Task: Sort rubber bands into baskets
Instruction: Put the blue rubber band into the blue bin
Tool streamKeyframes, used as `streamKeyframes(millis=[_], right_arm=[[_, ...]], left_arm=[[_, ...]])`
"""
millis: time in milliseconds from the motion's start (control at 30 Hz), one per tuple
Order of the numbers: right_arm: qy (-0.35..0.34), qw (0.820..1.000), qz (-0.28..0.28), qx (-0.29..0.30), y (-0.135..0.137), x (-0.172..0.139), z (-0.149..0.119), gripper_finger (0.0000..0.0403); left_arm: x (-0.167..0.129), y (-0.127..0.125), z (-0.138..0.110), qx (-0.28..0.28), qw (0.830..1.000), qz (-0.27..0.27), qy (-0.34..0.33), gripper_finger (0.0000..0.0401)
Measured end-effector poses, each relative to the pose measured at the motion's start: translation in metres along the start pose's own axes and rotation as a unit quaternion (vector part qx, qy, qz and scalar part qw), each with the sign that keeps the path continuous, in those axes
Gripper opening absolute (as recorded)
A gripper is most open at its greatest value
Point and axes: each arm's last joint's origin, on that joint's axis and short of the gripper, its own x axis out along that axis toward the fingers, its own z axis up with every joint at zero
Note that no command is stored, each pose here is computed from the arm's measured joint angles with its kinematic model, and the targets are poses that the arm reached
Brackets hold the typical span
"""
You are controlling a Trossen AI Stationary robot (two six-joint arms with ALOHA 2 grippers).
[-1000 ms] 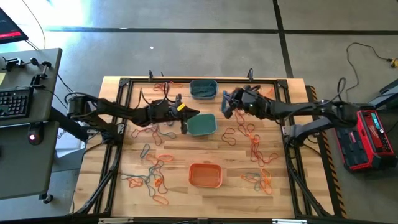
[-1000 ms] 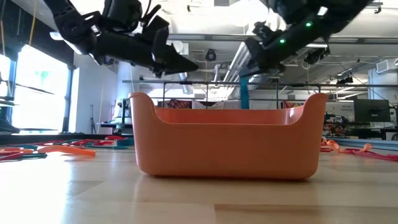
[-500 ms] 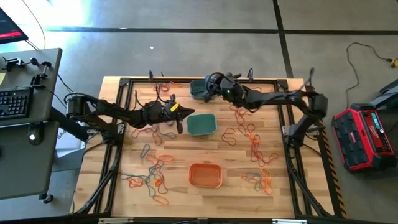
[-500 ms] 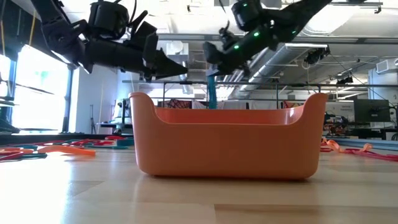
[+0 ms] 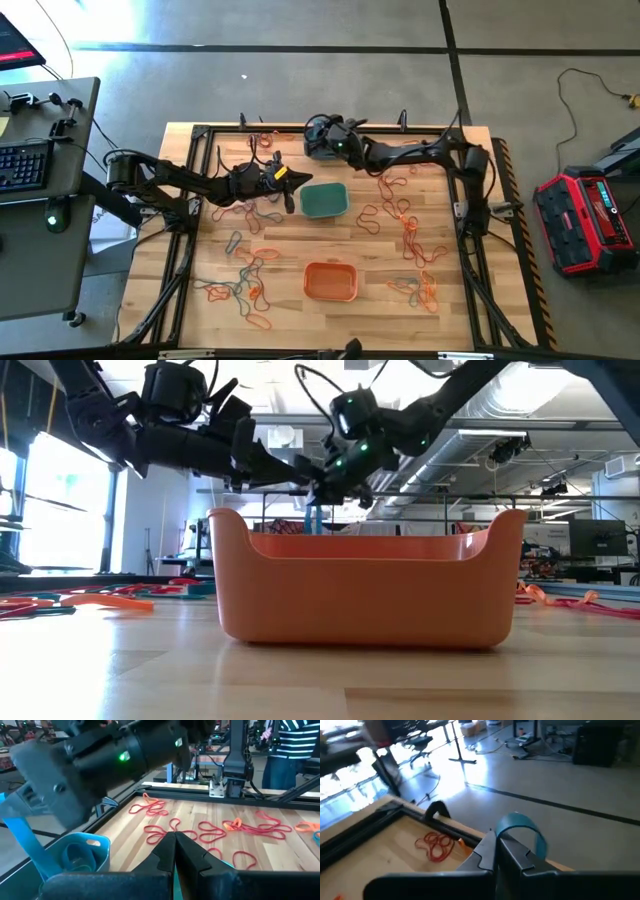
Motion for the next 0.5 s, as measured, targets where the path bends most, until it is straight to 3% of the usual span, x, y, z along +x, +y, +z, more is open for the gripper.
streamKeyframes(millis=[233, 500], right_arm=[[-0.001, 0.999, -0.037, 0.022, -0.005, 0.008, -0.006, 0.0000], [0.052, 0.995, -0.082, 0.013, -0.014, 0.008, -0.018, 0.0002]], left_arm=[[0.000, 0.000, 0.000, 0.000, 1.000, -0.001, 0.000, 0.0000], [0.000, 0.000, 0.000, 0.000, 1.000, -0.001, 0.000, 0.0000]])
